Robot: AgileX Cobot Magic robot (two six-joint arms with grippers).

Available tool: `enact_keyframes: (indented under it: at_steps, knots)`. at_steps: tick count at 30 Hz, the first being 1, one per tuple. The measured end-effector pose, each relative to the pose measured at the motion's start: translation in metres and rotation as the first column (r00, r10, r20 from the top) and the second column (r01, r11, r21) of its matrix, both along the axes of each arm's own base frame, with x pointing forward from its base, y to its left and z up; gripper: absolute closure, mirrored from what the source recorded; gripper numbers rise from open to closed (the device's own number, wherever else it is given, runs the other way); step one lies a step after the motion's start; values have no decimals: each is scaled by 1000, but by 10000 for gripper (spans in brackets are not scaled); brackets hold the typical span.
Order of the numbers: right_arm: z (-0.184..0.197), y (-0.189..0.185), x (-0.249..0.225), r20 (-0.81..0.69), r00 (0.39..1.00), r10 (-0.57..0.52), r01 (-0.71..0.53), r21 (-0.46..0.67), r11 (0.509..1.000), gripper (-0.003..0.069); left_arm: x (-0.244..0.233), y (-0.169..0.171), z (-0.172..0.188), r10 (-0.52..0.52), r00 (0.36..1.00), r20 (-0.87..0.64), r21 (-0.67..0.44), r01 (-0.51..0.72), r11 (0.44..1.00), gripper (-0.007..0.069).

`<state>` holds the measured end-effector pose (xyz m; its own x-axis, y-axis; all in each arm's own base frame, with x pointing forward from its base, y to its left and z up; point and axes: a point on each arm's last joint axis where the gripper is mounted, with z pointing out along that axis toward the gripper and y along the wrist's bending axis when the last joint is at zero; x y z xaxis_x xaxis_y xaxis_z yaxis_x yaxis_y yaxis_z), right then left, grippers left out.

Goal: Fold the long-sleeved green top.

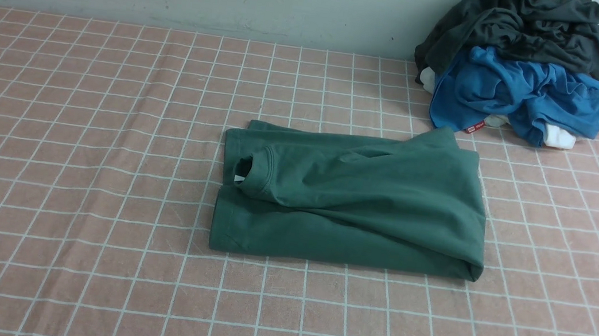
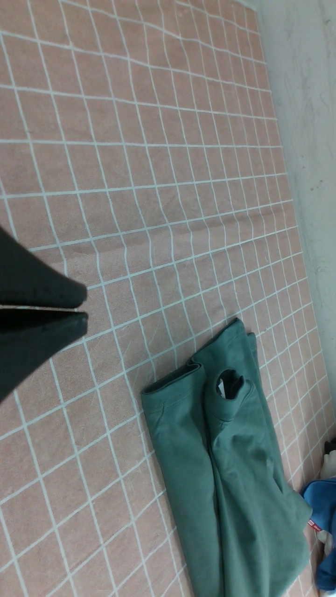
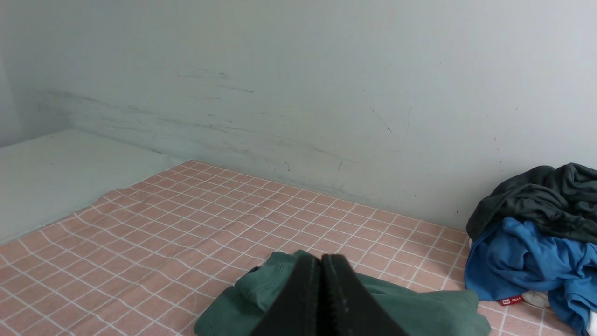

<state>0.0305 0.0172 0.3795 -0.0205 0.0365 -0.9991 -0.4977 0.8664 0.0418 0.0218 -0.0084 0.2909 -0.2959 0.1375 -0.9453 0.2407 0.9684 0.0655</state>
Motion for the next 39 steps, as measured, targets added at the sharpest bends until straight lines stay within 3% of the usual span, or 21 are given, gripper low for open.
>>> enact_keyframes:
  at_steps: [10,18,22,23,26,29,39]
  knots:
    - [-20,4,4,-63,998,16,-16,4,1000,671,0,0,0,0,1000,1,0,0,1000,628]
    - [-88,-4,16,-39,973,-229,229,3,973,672,0,0,0,0,1000,1,0,0,1000,628]
    - [-118,-11,21,-31,927,-373,374,26,927,673,0,0,0,0,1000,1,0,0,1000,628]
    - [-136,-15,24,-51,892,-449,450,25,893,673,0,0,0,0,1000,1,0,0,1000,628]
    - [-163,-20,25,-95,838,-537,541,27,840,673,0,0,0,0,1000,1,0,0,1000,628]
    - [-186,-23,25,-142,806,-575,584,31,811,673,0,0,0,0,1000,1,0,0,1000,628]
    - [-196,-23,25,-203,796,-571,586,21,810,673,0,0,0,0,1000,2,0,0,1000,628]
